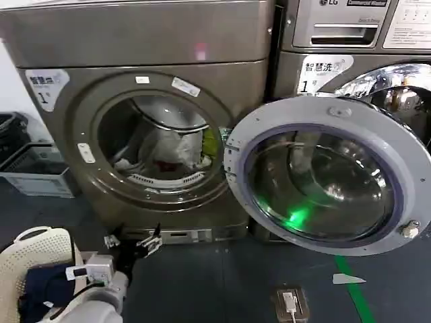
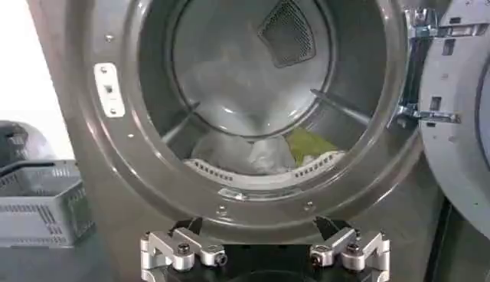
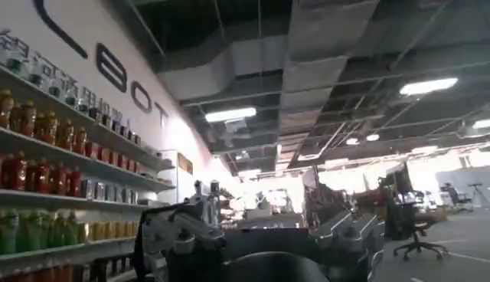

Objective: Grasp the clothes from the dryer.

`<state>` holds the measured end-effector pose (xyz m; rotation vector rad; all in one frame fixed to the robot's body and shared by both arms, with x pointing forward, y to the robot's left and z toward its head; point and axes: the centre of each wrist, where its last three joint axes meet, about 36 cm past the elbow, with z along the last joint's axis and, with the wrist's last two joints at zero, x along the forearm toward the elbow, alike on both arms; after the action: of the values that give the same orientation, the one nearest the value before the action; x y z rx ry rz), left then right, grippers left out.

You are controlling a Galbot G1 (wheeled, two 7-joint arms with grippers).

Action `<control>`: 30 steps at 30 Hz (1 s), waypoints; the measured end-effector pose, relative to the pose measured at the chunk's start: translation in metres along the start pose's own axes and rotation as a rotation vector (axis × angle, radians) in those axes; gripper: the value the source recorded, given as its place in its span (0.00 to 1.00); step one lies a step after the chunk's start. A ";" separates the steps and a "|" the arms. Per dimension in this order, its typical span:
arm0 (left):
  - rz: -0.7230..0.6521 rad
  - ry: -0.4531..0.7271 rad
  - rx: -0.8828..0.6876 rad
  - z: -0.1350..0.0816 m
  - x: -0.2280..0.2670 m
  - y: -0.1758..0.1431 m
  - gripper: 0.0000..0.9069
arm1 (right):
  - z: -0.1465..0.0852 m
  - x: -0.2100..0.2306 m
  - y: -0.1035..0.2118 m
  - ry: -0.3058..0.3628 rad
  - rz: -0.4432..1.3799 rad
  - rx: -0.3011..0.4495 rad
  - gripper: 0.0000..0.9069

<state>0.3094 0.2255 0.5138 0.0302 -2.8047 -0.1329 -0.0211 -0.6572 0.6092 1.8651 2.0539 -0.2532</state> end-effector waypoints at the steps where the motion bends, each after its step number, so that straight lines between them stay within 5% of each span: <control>1: 0.000 0.000 0.000 0.000 0.000 0.000 1.00 | 0.000 0.000 0.000 0.000 0.000 -0.001 1.00; 30: 0.000 0.002 -0.001 0.001 -0.002 0.000 1.00 | -0.002 -0.001 -0.001 -0.001 0.005 -0.001 1.00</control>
<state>0.3106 0.2257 0.5127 0.0306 -2.8024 -0.1339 -0.0227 -0.6572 0.6109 1.8685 2.0482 -0.2518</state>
